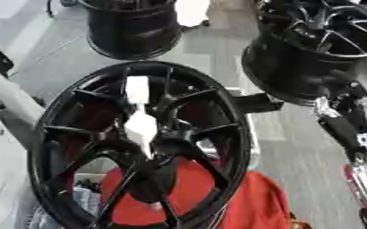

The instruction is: Pull the pin out of the wheel hub.

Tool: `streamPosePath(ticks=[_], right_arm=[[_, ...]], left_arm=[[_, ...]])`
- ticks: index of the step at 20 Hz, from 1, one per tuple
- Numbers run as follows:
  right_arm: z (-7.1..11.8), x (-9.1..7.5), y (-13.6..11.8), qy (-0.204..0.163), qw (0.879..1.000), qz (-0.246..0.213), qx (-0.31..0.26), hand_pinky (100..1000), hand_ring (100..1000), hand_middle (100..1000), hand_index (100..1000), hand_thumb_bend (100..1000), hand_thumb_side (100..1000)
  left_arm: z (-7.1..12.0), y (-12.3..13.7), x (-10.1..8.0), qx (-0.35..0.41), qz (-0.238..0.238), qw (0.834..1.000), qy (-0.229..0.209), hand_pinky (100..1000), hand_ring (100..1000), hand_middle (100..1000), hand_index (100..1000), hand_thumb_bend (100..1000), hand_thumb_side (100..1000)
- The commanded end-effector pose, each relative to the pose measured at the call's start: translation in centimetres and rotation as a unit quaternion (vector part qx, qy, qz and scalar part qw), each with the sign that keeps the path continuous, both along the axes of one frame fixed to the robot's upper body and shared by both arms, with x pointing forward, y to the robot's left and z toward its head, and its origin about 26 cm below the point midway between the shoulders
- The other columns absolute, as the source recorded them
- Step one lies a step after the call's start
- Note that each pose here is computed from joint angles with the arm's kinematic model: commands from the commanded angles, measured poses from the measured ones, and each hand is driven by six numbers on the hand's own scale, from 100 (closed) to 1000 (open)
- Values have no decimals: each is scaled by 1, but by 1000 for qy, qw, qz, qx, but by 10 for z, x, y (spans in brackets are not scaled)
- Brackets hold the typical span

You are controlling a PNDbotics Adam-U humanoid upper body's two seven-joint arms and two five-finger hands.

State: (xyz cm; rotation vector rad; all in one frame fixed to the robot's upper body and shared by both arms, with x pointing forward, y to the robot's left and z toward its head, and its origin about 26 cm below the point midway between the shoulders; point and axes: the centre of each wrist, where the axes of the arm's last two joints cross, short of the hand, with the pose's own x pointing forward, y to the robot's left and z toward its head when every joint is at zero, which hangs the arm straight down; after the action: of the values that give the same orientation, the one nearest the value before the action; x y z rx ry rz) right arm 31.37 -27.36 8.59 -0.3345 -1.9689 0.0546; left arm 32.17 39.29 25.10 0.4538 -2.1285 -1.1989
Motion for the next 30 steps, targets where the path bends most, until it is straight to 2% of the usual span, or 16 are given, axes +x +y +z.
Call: streamPosePath(ticks=[1,5,8,10,12,15,17,20,25,30], right_arm=[[8,1,-4,-10,1000,6,-17,655,643,766,868,100,263],[6,1,-4,-6,1000,9,-20,655,643,766,868,100,263],[5,0,-4,-3,1000,11,-22,655,643,765,868,100,263],[4,0,-5,-2,1000,11,-23,655,643,766,868,100,263],[3,0,-5,0,1000,12,-23,655,643,765,868,100,264],[1,-1,-5,3,1000,13,-24,654,643,765,868,100,263],[1,-1,-5,5,1000,14,-24,654,642,765,868,100,263],[0,-1,-5,5,1000,15,-24,654,642,765,868,100,264],[1,-1,-4,5,1000,17,-24,654,642,765,869,100,263],[1,0,-4,4,1000,18,-23,654,642,765,868,100,263]], left_arm=[[34,-2,2,138,-38,990,-4,695,722,724,904,100,514],[48,-19,13,250,-83,965,-1,735,759,771,918,139,515],[51,-34,25,301,-106,948,2,744,772,789,923,175,531],[52,-45,33,332,-118,936,4,756,789,816,932,246,547],[52,-57,42,365,-128,922,8,761,793,826,934,273,544],[46,-75,57,414,-145,898,21,757,790,834,931,355,555],[42,-86,66,441,-156,883,28,755,789,834,929,379,563],[34,-103,78,466,-168,868,27,753,792,840,930,422,592],[19,-127,93,501,-184,846,16,732,779,840,919,445,605],[3,-138,102,531,-194,824,17,710,764,830,905,442,585]])
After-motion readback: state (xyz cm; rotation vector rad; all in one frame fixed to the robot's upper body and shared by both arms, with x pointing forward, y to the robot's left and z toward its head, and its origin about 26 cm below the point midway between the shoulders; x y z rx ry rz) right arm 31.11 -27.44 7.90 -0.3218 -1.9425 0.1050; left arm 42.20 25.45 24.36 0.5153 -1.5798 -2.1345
